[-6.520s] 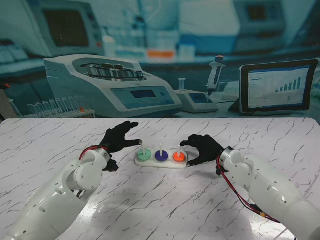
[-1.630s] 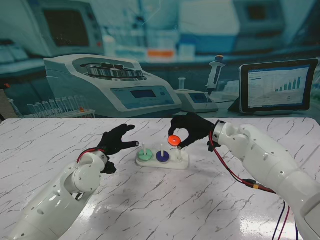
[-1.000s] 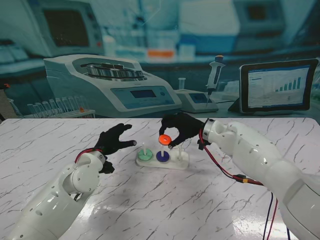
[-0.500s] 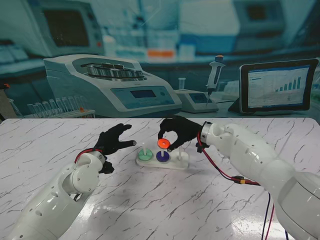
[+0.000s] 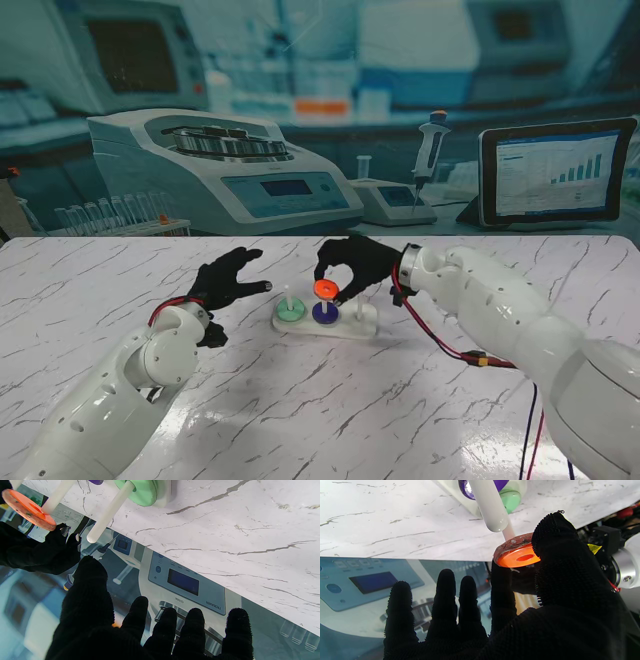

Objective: Move the three rings of the Hanoi Tower from the left rod to the right rod

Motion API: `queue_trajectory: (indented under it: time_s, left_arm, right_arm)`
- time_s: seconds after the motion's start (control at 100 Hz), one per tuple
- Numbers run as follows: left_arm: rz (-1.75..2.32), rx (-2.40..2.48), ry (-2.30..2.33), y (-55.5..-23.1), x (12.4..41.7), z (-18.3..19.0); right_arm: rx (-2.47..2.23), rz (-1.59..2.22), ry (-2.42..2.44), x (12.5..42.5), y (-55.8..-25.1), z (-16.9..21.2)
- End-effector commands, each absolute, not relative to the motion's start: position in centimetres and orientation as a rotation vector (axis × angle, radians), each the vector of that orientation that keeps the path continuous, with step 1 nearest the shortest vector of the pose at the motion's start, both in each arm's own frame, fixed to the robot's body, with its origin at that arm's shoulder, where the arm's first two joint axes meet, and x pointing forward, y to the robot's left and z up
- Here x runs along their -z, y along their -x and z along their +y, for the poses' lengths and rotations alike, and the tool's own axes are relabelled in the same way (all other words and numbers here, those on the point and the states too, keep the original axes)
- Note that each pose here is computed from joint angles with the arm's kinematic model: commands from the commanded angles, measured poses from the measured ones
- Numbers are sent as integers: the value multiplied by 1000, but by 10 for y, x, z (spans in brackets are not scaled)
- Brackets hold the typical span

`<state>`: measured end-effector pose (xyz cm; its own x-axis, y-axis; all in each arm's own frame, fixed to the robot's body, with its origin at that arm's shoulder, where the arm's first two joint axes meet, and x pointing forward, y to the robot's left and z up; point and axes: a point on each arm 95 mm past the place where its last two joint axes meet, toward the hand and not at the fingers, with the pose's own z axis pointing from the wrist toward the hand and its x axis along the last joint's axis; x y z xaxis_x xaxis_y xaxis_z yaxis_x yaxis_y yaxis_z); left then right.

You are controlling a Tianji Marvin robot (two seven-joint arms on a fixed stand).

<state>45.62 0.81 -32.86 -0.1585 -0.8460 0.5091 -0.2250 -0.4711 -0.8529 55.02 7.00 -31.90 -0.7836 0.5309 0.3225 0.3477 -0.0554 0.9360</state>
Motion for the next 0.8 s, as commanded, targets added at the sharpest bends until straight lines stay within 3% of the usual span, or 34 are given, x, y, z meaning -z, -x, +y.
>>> queue_trajectory:
  time_s: [0.0, 0.79]
  left_arm:
    - [1236, 1697, 1627, -454, 330, 3]
    - [1235, 1696, 1632, -454, 331, 3]
  right_arm:
    - [-1968, 2074, -941, 318, -549, 78]
    - [-1910, 2118, -884, 314, -553, 79]
